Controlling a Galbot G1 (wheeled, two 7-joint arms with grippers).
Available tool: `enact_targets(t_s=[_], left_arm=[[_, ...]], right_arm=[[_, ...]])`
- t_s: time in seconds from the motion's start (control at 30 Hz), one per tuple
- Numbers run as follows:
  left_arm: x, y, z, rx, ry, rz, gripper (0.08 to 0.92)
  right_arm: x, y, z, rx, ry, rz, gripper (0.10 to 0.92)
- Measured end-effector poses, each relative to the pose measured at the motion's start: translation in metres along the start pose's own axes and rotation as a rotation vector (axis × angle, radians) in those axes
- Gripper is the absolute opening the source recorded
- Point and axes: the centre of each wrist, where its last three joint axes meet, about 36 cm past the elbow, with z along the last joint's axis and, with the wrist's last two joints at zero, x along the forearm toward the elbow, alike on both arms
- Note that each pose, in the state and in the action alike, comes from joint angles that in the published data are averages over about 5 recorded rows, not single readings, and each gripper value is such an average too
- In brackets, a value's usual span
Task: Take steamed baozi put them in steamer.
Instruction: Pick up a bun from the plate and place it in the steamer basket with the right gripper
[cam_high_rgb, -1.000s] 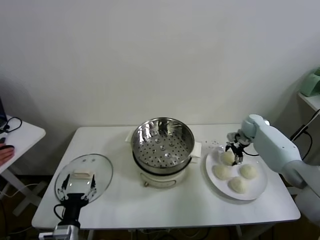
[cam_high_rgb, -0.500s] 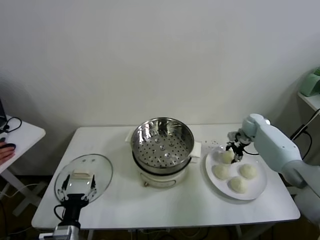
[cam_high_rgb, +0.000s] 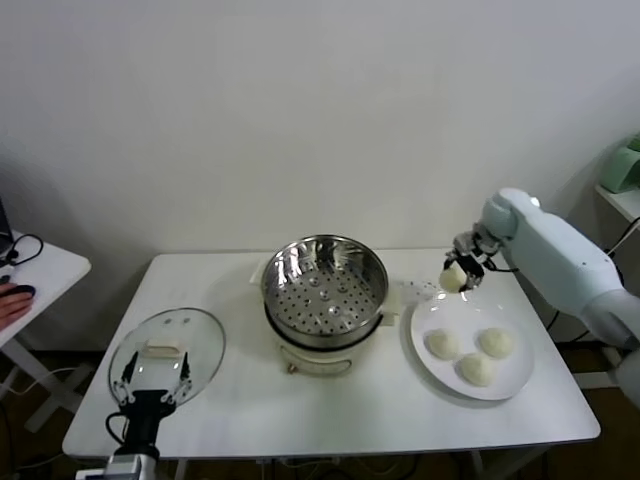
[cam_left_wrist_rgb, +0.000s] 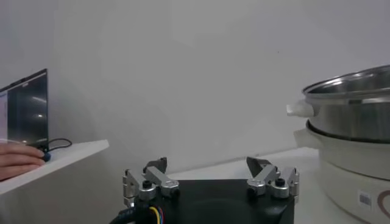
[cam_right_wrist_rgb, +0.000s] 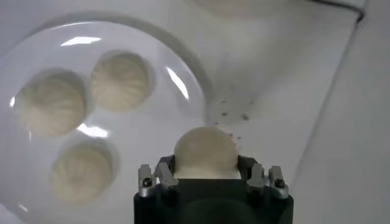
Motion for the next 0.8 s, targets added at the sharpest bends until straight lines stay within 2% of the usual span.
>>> enact_targets(t_s=[0.2,0.37,0.57,0.8], left_arm=[[0.002,-0.002,0.0,0.0,0.003,0.006,0.823],[0.003,-0.004,0.0,0.001,0.005,0.01,0.823],[0.005,-0.005,0.0,0.002,0.006,0.01,0.823],[0.009,-0.004,0.002,0.008,0.011,0.006,0.823]], right_arm=[[0.056,-0.046,-0.051,0.262,0.038,0.061,0.67],[0.08,-0.074,-0.108,0.48,0.067,0.092,0.67],[0.081,-0.098,-0.177,0.701,0.082,0.108,0.67],[0.062,-0.119,-0.239,0.881,0.093,0.107,0.67]])
